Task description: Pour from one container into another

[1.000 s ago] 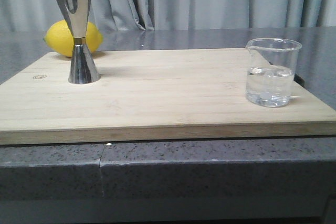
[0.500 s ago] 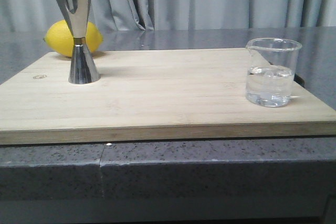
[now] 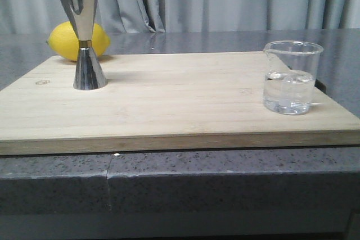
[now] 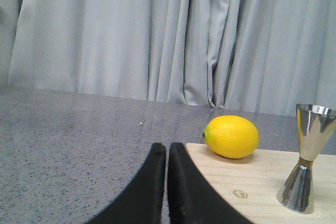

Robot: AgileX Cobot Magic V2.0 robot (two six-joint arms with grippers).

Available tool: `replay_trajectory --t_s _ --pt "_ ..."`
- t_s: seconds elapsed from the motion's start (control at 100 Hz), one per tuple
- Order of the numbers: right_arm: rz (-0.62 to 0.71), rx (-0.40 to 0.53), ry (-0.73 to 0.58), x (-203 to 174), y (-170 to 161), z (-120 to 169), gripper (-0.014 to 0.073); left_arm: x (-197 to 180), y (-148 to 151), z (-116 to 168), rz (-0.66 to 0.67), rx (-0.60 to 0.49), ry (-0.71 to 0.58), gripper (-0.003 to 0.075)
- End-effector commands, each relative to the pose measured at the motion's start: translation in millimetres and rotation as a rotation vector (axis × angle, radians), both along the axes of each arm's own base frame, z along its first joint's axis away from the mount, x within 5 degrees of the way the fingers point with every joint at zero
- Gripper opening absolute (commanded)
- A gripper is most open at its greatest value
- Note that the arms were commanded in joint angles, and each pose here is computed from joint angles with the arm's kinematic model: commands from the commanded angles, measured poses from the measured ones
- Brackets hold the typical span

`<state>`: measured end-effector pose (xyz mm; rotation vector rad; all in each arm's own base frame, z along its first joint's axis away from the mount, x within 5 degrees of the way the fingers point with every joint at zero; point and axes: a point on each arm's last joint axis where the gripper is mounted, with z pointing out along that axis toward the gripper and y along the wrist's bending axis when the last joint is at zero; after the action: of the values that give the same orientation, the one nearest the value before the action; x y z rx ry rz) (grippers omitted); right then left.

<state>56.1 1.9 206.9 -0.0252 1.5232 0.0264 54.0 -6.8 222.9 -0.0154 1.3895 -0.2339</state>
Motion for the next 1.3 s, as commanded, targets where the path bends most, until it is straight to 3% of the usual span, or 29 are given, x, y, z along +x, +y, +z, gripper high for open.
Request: replay_trajectory --t_s 0.0,0.54,0.64,0.74,0.85,0.96,1.07,1.29 --pt "-0.006 -0.009 -0.065 -0.8 -0.3 -1.2 -0.0052 -3.2 1.1 2.9 0.006 -0.023 -0.080 -0.0019" --pt "-0.006 0.002 -0.070 -0.8 -0.4 -0.8 -0.0052 -3.2 1.1 2.9 0.006 -0.023 -0.080 -0.0019" --pt "-0.002 0.115 -0.077 -0.9 -0.9 0.2 -0.0052 -3.2 1.3 3.1 0.004 -0.036 -0.080 -0.0020" --pt "0.008 0.235 -0.075 -2.0 -0.9 6.4 -0.0052 -3.4 2.4 4.9 -0.006 -0.135 -0.063 -0.0020" --pt "0.030 0.256 -0.057 -5.7 0.9 21.9 -0.0052 -4.4 0.9 9.0 -0.028 -0.162 0.008 -0.0020" --pt "0.058 0.248 0.018 -9.9 4.3 43.0 -0.0052 -5.6 -3.1 16.1 -0.071 -0.203 0.134 -0.0020" --pt "0.079 0.237 0.158 -6.4 7.7 60.4 -0.0052 -3.4 -5.5 32.8 -0.097 -0.254 0.178 -0.0020" --pt "0.095 0.169 0.379 23.6 11.6 95.5 -0.0052 15.0 -12.2 66.3 -0.116 -0.124 0.324 -0.0019"
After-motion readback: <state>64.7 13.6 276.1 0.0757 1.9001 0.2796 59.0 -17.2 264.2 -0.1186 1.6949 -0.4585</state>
